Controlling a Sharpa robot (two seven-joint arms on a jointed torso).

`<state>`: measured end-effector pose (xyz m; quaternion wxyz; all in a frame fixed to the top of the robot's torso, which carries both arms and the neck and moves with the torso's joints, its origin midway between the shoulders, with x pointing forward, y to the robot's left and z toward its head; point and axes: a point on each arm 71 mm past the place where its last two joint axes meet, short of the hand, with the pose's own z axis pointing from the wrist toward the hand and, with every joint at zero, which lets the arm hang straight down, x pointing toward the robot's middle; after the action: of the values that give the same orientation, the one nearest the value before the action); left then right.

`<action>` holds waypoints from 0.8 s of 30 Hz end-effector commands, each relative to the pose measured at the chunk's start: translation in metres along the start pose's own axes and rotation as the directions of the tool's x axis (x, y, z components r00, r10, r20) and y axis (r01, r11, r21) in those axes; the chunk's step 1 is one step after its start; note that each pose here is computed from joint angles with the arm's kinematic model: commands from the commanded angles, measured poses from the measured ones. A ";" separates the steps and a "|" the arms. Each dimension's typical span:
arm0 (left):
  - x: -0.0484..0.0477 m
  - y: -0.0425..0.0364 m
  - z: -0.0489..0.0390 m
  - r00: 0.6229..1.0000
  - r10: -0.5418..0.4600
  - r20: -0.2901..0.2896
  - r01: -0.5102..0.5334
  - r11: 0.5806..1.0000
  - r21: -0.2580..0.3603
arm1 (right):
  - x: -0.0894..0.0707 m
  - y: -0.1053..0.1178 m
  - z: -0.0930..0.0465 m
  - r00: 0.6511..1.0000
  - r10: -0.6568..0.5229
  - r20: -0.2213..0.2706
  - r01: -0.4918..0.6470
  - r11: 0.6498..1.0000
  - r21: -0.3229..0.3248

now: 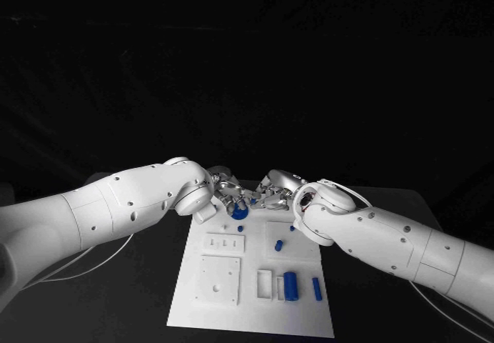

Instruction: Assemble the parts on the task board

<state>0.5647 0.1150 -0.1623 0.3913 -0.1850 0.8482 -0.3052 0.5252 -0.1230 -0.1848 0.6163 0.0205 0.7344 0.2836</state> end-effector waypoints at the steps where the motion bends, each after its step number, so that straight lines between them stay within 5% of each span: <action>1: 0.0035 -0.0028 0.0007 1.000 0.018 -0.024 -0.018 1.000 0.006 | 0.002 0.004 0.001 1.000 -0.017 -0.019 0.017 1.000 -0.012; 24: 0.0081 -0.0034 0.0039 0.998 0.016 -0.056 -0.016 1.000 0.003 | 0.006 0.007 0.003 0.999 -0.020 -0.035 0.019 1.000 -0.020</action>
<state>0.5659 0.1143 -0.1665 0.3854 -0.1805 0.8550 -0.2965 0.5254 -0.1182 -0.1867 0.6109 0.0136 0.7397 0.2818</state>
